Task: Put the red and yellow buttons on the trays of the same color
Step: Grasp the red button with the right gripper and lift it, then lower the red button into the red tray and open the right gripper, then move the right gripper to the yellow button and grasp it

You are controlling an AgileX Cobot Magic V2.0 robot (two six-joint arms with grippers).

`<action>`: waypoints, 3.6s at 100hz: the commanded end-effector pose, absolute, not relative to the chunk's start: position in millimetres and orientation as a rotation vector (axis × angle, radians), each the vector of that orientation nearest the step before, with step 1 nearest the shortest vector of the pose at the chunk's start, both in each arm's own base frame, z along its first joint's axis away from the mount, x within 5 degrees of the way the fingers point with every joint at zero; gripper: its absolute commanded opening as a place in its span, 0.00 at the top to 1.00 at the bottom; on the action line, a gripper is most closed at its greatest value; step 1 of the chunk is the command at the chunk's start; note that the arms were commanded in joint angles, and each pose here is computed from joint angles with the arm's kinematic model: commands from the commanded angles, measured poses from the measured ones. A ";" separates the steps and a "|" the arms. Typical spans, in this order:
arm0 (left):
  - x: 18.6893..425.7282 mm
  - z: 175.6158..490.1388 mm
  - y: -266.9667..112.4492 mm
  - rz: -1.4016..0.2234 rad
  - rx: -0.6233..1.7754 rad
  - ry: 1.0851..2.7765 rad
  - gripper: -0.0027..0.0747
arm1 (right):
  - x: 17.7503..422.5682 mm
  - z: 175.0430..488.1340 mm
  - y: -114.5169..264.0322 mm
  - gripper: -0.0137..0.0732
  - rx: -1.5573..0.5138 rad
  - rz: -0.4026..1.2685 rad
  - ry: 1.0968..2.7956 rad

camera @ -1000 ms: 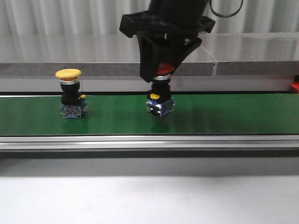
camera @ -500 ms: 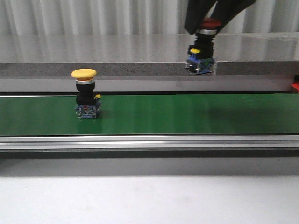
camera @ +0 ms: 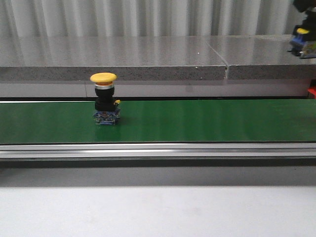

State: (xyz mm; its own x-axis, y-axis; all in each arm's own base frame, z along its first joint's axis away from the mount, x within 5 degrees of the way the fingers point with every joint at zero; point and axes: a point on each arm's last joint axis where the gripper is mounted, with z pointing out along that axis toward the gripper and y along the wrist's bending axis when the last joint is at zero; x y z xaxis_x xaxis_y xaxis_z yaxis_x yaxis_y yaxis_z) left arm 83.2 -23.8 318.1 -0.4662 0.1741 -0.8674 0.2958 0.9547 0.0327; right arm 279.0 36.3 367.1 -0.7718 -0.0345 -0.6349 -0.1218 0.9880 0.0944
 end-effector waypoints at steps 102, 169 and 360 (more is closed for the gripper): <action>85.2 331.2 -25.6 -0.175 0.317 1.982 0.99 | 283.3 322.9 -185.4 0.62 0.941 -0.089 2.182; 85.2 331.2 -25.6 -0.175 0.317 1.982 0.99 | 325.0 261.4 -216.0 0.62 0.959 -0.110 2.147; 85.2 331.2 -25.6 -0.175 0.317 1.982 0.99 | 263.7 403.9 -1.5 0.21 0.082 0.183 2.180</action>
State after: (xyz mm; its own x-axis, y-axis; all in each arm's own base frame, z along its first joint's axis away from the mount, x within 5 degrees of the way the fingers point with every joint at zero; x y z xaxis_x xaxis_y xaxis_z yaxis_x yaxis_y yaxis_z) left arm 83.1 -23.7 318.0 -0.4678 0.1746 -0.8664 0.2960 0.9546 0.0326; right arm 268.6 -26.1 387.8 -0.6133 0.1955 -0.7652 0.0989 0.9803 0.1712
